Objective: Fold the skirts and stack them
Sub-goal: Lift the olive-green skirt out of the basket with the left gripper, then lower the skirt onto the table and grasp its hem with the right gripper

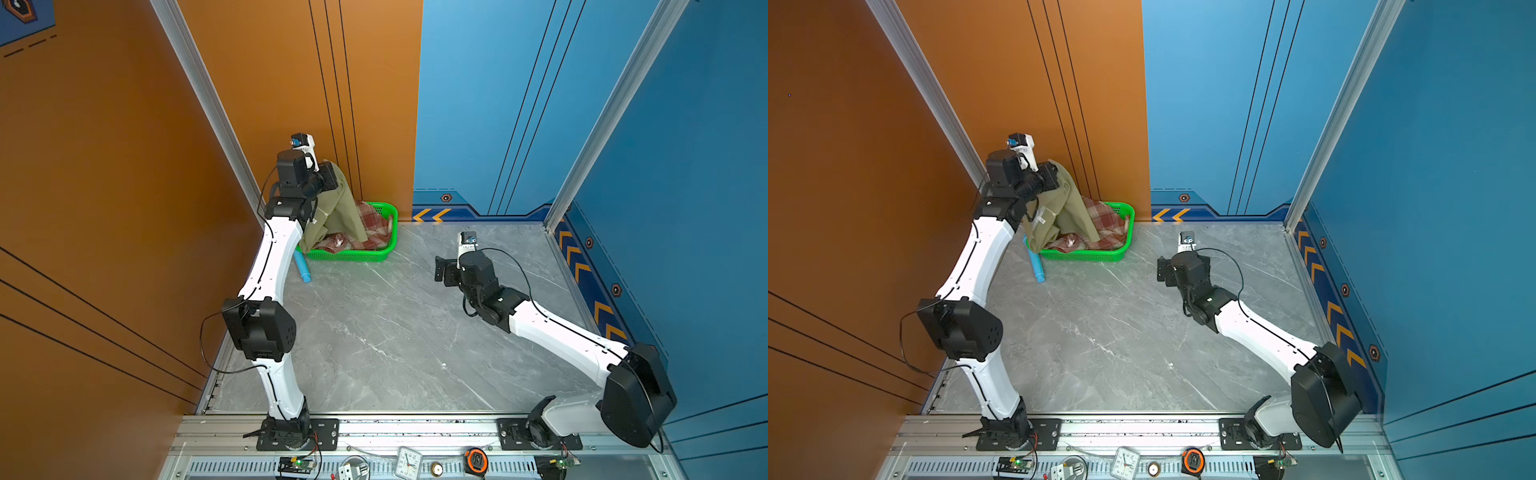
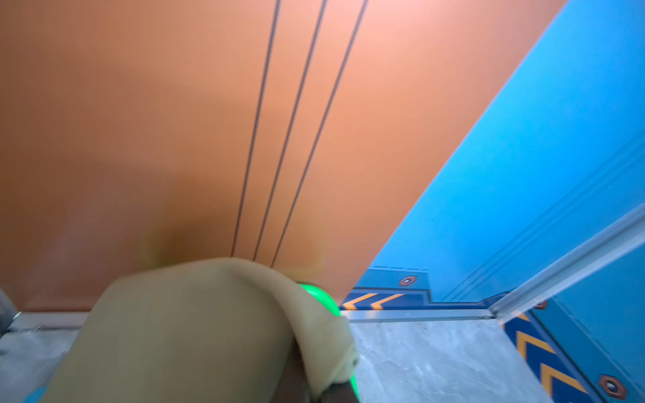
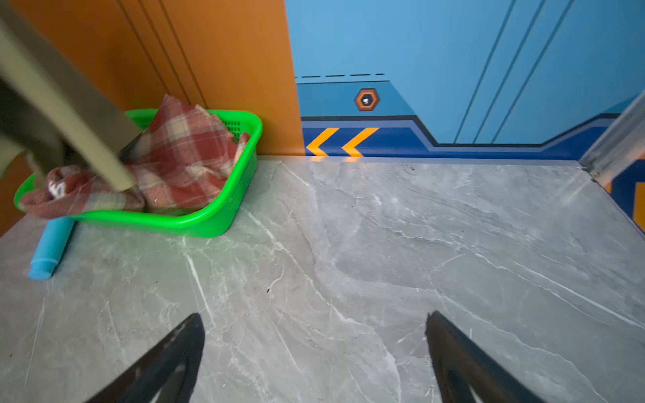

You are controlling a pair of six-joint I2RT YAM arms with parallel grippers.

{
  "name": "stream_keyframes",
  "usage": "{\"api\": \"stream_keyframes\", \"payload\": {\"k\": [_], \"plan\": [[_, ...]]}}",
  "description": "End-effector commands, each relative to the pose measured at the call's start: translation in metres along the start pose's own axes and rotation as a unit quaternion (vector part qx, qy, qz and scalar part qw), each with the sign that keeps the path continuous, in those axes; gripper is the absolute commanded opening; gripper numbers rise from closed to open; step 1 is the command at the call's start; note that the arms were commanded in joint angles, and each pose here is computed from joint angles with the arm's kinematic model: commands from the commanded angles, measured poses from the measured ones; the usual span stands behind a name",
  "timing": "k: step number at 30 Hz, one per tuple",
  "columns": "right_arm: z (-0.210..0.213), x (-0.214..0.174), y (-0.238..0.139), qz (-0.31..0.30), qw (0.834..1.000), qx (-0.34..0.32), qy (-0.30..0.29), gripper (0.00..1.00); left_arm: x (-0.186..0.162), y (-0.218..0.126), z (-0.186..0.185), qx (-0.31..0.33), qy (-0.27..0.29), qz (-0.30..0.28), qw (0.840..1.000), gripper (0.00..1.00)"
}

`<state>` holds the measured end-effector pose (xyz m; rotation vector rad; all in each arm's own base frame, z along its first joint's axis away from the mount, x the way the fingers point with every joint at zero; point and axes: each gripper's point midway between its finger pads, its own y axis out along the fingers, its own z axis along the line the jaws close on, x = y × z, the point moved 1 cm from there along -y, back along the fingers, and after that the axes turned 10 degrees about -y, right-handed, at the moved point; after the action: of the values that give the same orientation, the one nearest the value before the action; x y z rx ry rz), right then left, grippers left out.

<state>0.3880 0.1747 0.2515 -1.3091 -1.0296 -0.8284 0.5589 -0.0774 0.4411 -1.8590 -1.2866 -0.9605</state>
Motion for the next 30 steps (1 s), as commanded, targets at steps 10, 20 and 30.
{"api": "stream_keyframes", "payload": {"k": [10,20,30], "plan": [[-0.110,0.033,-0.068,-0.090,0.979,-0.123,0.139,0.97,0.003,-0.080,-0.228,-0.300,0.015,0.007,0.954,0.00],[-0.183,0.012,-0.113,-0.075,0.955,-0.211,0.197,0.97,-0.074,-0.078,-0.343,-0.433,-0.040,0.087,0.897,0.00],[-0.184,-0.010,-0.095,-0.013,0.962,-0.181,0.204,0.95,-0.146,0.030,-0.249,-0.331,-0.141,0.146,0.922,0.00]]}}
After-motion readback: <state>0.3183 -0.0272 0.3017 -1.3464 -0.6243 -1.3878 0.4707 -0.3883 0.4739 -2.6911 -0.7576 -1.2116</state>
